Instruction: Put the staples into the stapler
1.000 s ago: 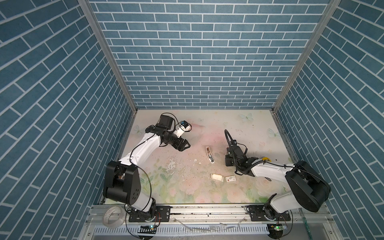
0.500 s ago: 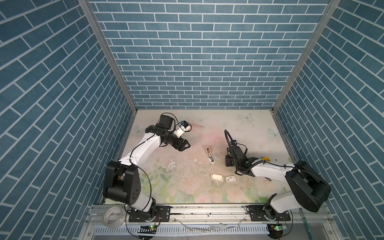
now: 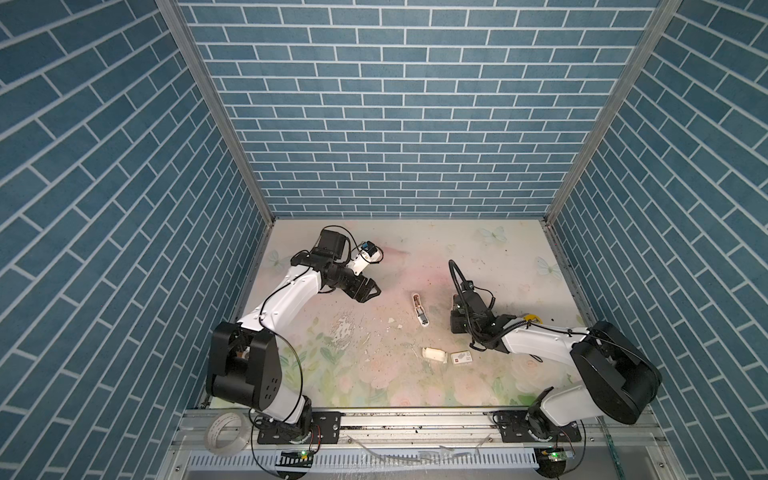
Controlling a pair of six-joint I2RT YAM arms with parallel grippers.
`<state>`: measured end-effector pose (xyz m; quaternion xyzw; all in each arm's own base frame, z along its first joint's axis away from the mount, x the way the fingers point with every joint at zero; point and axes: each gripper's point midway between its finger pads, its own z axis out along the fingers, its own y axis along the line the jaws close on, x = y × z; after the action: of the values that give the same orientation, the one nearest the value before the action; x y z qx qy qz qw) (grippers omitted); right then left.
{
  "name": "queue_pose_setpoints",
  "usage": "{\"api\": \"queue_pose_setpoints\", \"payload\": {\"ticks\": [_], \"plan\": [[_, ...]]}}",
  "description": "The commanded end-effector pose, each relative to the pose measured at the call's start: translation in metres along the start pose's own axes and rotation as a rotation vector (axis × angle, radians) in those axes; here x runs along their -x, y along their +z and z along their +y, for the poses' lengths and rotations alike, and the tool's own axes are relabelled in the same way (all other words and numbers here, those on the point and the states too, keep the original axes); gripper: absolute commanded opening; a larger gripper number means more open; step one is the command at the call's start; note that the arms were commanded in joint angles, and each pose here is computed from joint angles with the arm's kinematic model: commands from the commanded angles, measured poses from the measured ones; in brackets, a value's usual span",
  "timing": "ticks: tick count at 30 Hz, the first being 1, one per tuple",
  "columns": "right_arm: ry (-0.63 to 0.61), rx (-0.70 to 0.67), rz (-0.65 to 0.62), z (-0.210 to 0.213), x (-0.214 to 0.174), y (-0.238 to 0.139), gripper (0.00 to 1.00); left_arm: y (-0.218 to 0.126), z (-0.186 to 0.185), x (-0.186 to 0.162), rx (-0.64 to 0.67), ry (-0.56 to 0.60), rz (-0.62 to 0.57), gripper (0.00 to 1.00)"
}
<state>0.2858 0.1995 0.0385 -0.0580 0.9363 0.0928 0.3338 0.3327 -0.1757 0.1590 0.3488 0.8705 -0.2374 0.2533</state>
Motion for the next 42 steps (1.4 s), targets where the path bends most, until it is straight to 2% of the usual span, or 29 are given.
{"api": "queue_pose_setpoints", "payload": {"ticks": [1,17,42], "plan": [[0.007,-0.014,0.031,-0.002,-0.009,-0.001,0.21,-0.006,-0.003,0.001,-0.005,-0.002,-0.014,0.80],[-0.033,0.024,-0.040,0.009,0.031,-0.034,0.28,-0.008,-0.002,0.002,0.006,0.004,-0.017,0.80],[-0.026,0.067,0.045,0.018,0.028,-0.004,0.29,-0.008,-0.002,0.001,0.007,0.003,-0.013,0.80]]}}
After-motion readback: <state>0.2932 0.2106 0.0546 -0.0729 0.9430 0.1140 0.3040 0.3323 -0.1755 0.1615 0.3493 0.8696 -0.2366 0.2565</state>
